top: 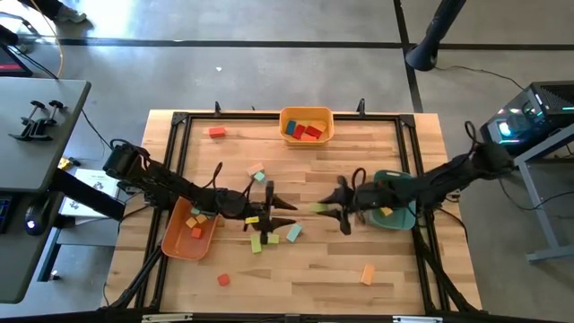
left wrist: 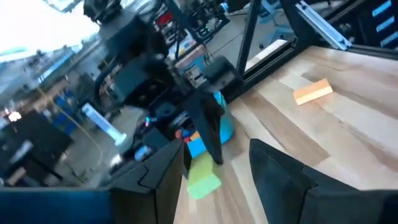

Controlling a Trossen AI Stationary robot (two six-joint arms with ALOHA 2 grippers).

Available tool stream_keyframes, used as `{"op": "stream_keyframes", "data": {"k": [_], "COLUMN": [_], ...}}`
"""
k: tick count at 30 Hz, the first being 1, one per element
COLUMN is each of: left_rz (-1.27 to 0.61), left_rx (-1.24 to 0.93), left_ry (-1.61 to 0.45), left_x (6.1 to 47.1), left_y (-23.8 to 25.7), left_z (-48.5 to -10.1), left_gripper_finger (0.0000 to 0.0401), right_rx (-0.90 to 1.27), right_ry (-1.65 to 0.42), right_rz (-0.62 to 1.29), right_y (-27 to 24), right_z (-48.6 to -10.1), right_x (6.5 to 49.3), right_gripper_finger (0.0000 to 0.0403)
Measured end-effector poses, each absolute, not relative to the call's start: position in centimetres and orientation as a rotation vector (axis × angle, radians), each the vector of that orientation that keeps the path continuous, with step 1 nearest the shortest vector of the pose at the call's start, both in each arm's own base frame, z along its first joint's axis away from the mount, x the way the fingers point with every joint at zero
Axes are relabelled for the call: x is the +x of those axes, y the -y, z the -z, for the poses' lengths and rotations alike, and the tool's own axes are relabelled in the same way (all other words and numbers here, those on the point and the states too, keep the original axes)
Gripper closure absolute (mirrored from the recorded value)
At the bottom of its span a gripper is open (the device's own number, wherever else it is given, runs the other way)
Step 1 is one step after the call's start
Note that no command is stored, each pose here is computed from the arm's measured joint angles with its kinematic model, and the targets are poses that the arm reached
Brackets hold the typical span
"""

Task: Sort blocks by size
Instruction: Put the green thin rectangular block into the yellow bin

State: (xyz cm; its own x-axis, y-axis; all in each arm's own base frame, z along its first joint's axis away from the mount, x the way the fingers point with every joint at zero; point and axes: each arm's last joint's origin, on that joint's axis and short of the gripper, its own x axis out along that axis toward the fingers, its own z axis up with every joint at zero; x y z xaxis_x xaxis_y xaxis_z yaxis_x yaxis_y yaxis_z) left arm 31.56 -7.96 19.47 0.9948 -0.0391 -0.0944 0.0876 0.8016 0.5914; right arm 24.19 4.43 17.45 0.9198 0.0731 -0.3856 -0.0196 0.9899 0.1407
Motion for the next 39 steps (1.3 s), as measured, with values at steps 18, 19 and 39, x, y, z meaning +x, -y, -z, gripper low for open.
{"op": "stream_keyframes", "data": {"k": [18,19,39], "left_rz": [0.029,0.004,-0.039], "left_rx": [0.931,0.945,0.953], "left_ry": [-0.228,-0.231,-0.279], "left_x": [33.8,34.2,38.3], "left_y": [6.6,6.5,7.4], "left_z": [-17.0,-16.7,-13.5], "left_gripper_finger": [0.0146,0.0146,0.0185], "right_rx": [0.328,0.329,0.422], "right_ry": [-0.255,-0.269,-0.365], "right_rz": [-0.139,-0.135,-0.235], "right_y": [-1.8,-1.8,-2.2], "right_z": [-17.0,-16.8,-15.2], "right_x": [27.3,27.5,28.0], "right_gripper_finger": [0.0276,0.0276,0.0265]}}
